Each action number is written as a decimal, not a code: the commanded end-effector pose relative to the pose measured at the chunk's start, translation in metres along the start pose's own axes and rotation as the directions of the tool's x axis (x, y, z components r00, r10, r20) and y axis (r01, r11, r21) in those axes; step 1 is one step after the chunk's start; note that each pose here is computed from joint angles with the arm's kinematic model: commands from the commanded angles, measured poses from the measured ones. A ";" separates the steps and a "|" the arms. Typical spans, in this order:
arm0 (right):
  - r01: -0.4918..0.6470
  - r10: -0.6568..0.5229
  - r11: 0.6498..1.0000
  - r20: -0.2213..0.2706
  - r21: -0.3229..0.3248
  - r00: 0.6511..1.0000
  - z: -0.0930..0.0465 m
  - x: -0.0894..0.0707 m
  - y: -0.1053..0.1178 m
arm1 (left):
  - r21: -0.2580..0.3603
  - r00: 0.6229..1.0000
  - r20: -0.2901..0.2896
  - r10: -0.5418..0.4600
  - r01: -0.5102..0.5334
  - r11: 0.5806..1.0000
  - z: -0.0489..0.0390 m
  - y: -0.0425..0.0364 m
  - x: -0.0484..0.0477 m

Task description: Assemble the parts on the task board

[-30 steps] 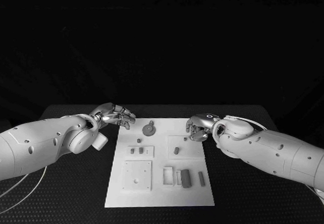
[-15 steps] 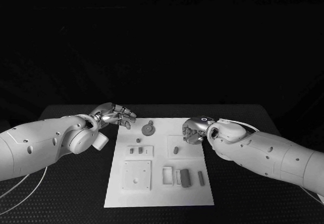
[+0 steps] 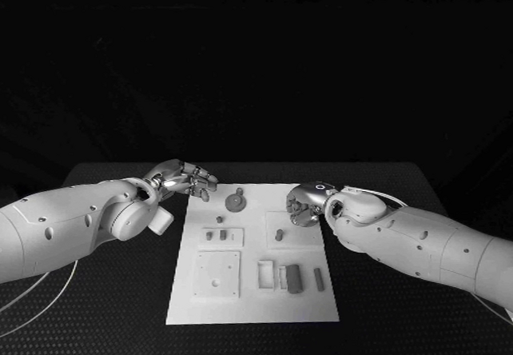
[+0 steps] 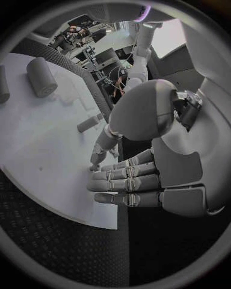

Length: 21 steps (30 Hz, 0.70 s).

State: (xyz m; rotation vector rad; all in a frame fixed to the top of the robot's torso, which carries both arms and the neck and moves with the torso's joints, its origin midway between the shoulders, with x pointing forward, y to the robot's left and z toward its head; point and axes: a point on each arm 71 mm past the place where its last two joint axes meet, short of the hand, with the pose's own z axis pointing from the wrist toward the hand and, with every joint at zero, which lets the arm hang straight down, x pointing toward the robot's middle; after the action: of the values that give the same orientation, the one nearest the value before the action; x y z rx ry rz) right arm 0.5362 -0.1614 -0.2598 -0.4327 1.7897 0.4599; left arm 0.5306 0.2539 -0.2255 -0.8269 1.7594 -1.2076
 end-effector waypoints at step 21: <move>0.131 -0.131 0.991 0.008 0.004 0.991 -0.003 0.027 0.009 | 0.004 1.000 -0.005 -0.011 0.011 1.000 0.0000 -0.0017 0.0005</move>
State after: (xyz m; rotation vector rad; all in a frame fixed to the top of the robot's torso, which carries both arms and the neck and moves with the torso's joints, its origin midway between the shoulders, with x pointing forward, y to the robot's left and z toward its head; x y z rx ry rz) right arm 0.5282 -0.1539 -0.2686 -0.4958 1.7046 0.4293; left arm 0.5304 0.2543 -0.2256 -0.8311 1.7606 -1.2063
